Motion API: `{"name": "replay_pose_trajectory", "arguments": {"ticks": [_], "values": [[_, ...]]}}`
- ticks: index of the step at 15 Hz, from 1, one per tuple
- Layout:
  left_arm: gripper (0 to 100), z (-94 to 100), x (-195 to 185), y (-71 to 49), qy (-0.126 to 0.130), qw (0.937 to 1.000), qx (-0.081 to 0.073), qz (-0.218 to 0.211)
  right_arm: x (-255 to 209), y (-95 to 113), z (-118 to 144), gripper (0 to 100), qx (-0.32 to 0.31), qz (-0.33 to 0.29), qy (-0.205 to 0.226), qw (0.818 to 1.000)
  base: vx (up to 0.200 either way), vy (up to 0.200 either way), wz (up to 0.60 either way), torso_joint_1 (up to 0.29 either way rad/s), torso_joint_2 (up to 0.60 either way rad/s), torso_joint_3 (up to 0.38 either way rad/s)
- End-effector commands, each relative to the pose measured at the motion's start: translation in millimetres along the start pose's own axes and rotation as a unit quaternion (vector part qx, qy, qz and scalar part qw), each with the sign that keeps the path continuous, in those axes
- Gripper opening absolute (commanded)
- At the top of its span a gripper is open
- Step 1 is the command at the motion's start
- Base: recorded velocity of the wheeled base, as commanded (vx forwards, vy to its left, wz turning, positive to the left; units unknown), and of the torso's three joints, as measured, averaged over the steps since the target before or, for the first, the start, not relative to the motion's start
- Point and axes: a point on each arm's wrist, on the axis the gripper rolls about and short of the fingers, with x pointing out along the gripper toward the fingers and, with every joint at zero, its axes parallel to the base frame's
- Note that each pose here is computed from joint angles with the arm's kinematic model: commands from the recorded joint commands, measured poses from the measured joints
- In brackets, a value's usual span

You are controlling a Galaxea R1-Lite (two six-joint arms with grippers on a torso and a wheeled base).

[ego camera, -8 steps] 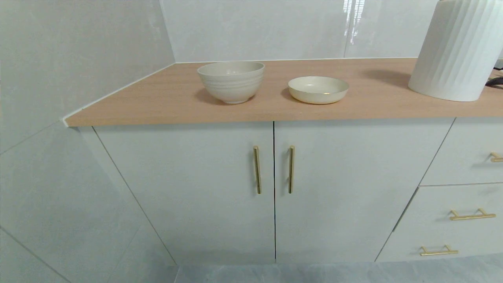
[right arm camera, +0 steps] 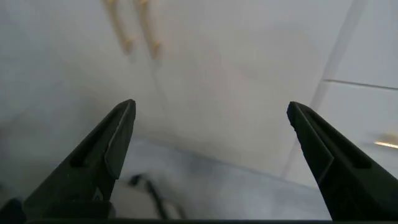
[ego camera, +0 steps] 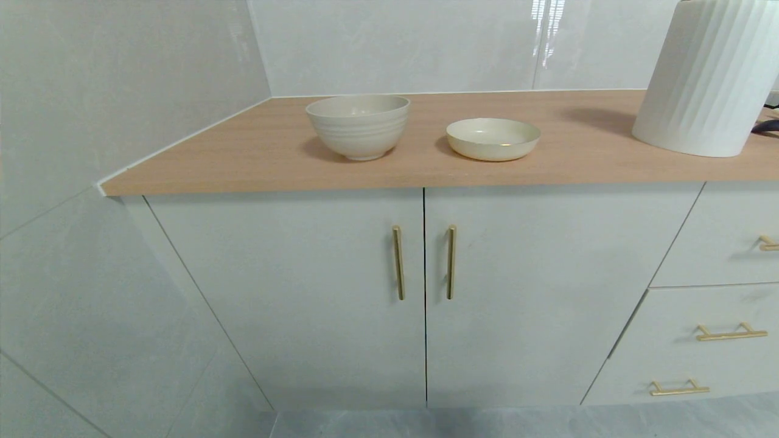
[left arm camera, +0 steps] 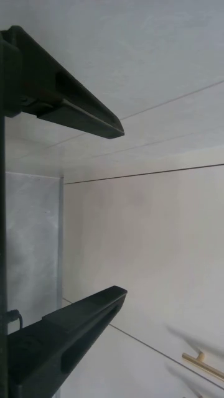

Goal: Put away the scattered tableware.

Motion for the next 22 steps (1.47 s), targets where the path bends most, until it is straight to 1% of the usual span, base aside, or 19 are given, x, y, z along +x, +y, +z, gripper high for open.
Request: {"name": "replay_pose_trajectory", "arguments": {"ticks": [1,2,3,4,8,12,13,15,16,17,20,22], "values": [[100,0.0,0,0.0,0.000,1.0000,0.000,0.000,79,-2,32,100,0.032,0.138,0.120,0.983,0.000,0.000,0.00,0.000,0.00,0.000],[100,0.0,0,0.0,0.000,1.0000,0.000,0.000,99,1,34,100,0.032,0.159,0.140,0.977,0.000,0.000,0.00,0.000,0.00,0.000],[100,0.0,0,0.0,0.000,1.0000,0.000,0.000,113,5,39,100,0.029,0.175,0.145,0.973,0.000,0.000,0.00,0.000,0.00,0.000],[100,0.0,0,0.0,0.000,1.0000,0.000,0.000,142,17,45,100,0.030,0.209,0.157,0.965,0.000,0.000,0.00,0.000,0.00,0.000],[100,0.0,0,0.0,0.000,1.0000,0.000,0.000,207,46,47,100,0.063,0.261,0.180,0.946,0.000,0.000,0.00,0.000,0.00,0.000],[100,0.0,0,0.0,0.000,1.0000,0.000,0.000,266,59,49,100,0.067,0.275,0.158,0.946,0.000,0.000,0.00,0.000,0.00,0.000],[100,0.0,0,0.0,0.000,1.0000,0.000,0.000,278,61,45,100,0.067,0.276,0.154,0.946,0.000,0.000,0.00,0.000,0.00,0.000],[100,0.0,0,0.0,0.000,1.0000,0.000,0.000,301,65,26,100,0.064,0.277,0.151,0.947,0.000,0.000,0.00,0.000,0.00,0.000],[100,0.0,0,0.0,0.000,1.0000,0.000,0.000,312,66,21,100,0.063,0.280,0.130,0.949,0.000,0.000,0.00,0.000,0.00,0.000],[100,0.0,0,0.0,0.000,1.0000,0.000,0.000,318,67,17,100,0.063,0.281,0.115,0.951,0.000,0.000,0.00,0.000,0.00,0.000],[100,0.0,0,0.0,0.001,1.0000,0.000,0.000,321,67,15,100,0.067,0.282,0.109,0.951,0.000,0.000,0.00,0.000,0.00,0.000],[100,0.0,0,0.0,0.000,1.0000,0.000,0.000,324,68,16,100,0.083,0.282,0.106,0.950,0.000,0.000,0.00,0.000,0.00,0.000]]}}
